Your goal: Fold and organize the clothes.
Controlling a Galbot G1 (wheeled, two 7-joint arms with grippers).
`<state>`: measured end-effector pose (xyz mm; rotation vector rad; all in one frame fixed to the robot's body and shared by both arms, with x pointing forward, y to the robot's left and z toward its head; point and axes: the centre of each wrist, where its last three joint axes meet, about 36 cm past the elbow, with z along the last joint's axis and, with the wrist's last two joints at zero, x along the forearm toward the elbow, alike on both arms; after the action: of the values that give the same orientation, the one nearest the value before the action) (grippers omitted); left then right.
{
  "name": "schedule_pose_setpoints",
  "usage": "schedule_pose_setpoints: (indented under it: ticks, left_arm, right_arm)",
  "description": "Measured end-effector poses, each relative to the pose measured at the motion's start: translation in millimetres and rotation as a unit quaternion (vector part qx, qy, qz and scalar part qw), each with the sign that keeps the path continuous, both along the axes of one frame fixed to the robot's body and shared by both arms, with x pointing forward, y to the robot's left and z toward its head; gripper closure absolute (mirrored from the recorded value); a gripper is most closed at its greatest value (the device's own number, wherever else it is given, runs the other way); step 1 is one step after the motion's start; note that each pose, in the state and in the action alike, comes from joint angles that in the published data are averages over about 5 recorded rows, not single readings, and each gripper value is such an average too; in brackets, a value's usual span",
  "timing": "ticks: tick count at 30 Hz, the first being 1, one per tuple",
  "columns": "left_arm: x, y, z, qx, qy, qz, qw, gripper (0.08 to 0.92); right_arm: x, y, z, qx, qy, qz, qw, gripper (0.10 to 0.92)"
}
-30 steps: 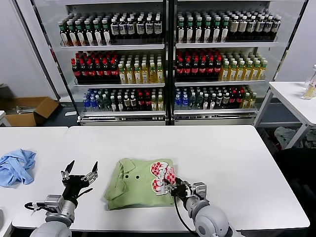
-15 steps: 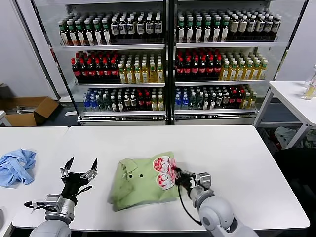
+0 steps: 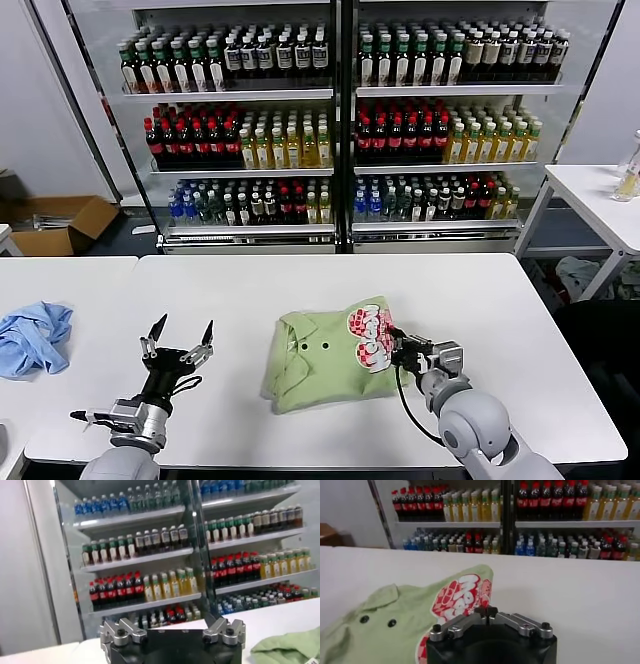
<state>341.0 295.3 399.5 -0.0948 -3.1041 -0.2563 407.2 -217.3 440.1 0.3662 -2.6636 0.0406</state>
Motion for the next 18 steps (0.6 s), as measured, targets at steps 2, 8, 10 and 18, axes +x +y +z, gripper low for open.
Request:
schedule_pose_setpoints:
  ticks: [2, 8, 10, 18]
  left_arm:
    - [0.1, -2.2, -0.7, 0.006, -0.007, -0.004, 1.000, 0.177]
    - [0.2, -3.0, 1.8, 0.028, -0.027, -0.013, 0.999, 0.177]
    - [0.2, -3.7, 3.5, 0.033, -0.030, -0.015, 0.999, 0.177]
    - [3.0, -6.5, 8.4, 0.041, -0.040, -0.020, 0.998, 0.177]
  right_arm:
    - [-1.3, -4.2, -1.9, -0.007, -0.002, -0.001, 1.000, 0.839]
    - [-7.8, -16.4, 1.3, -0.018, -0.021, -0.006, 1.000, 0.667]
    - [-9.7, -20.8, 5.8, -0.024, -0.031, -0.009, 0.999, 0.606]
    - [-6.4, -39.0, 25.1, -0.047, -0.095, -0.030, 0.994, 0.372]
